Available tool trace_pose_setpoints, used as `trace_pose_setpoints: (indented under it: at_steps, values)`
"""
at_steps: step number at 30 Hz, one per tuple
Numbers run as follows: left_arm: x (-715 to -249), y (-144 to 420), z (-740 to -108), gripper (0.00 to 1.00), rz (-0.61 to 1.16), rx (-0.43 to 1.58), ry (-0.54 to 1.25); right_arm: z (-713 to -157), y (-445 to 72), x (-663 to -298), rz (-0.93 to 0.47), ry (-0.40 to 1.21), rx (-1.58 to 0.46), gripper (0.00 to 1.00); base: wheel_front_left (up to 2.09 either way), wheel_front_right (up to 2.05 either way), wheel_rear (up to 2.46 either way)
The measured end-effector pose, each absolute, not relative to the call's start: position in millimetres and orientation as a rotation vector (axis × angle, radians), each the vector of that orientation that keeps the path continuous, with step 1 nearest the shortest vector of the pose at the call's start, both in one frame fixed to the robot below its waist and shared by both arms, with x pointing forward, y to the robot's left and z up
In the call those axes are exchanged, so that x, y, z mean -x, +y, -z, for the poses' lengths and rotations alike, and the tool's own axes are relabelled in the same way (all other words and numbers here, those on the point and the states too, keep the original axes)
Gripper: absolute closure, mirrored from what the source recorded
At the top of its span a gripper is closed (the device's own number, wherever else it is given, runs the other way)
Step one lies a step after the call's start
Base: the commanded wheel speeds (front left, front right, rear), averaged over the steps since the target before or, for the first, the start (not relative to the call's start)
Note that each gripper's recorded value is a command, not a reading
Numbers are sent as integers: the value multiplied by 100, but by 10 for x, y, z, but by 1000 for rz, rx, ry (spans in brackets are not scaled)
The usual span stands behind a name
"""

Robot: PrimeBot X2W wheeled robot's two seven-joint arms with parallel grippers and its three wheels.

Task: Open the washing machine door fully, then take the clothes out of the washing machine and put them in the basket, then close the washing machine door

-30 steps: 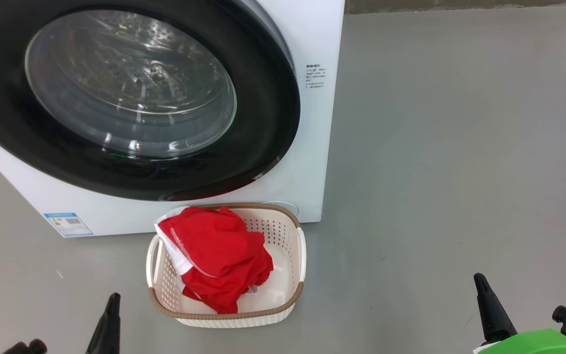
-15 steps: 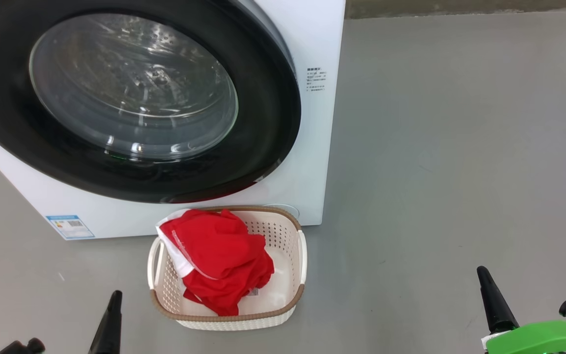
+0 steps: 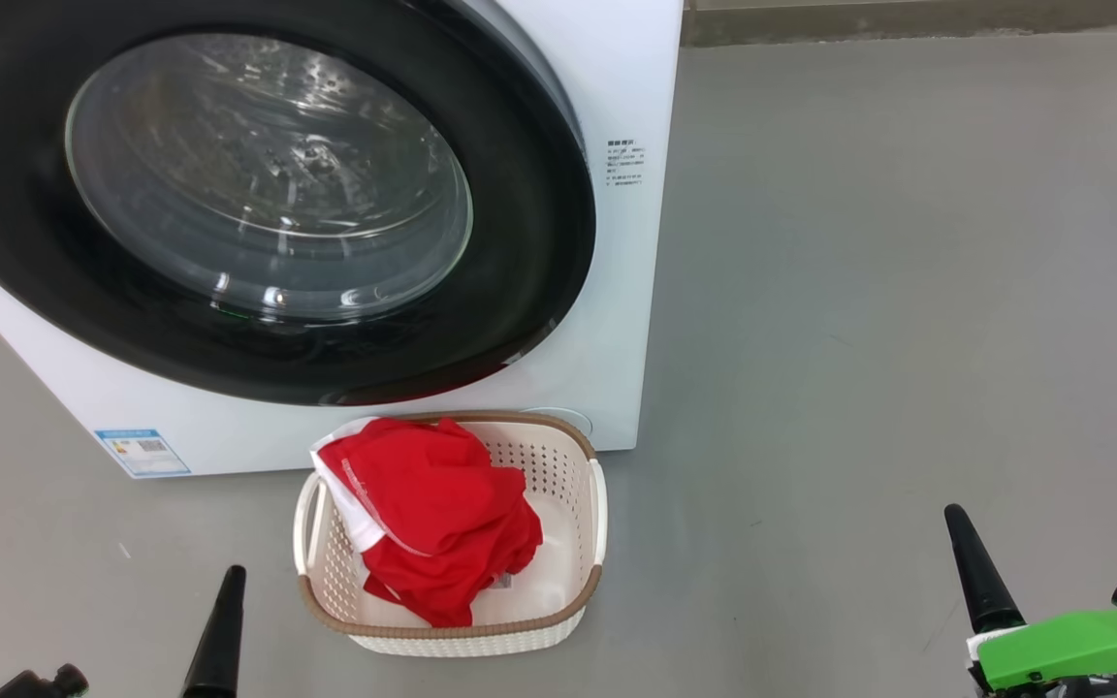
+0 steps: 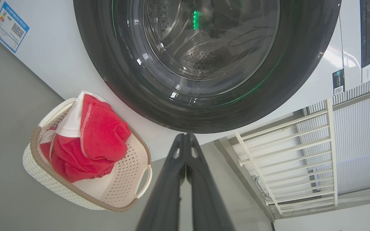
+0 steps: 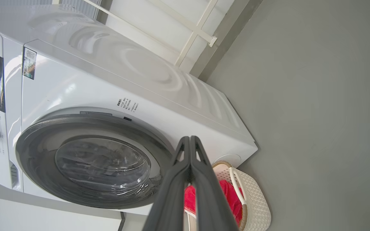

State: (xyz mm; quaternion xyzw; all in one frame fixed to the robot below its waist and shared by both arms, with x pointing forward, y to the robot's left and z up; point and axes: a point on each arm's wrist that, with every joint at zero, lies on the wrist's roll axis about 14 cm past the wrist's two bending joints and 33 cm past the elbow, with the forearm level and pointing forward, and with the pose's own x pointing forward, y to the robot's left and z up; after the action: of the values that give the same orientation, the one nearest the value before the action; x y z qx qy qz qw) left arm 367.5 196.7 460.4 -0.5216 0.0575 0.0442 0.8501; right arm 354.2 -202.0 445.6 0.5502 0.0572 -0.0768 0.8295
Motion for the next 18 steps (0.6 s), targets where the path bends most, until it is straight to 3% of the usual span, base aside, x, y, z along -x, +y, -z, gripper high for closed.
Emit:
trace_pose_setpoints:
  at_steps: [18]
  values:
    - [-3710,1934,-4675,100,-83,1292,110,-4576,-2029,-3620,144,92,-1336,100,0,0,0]
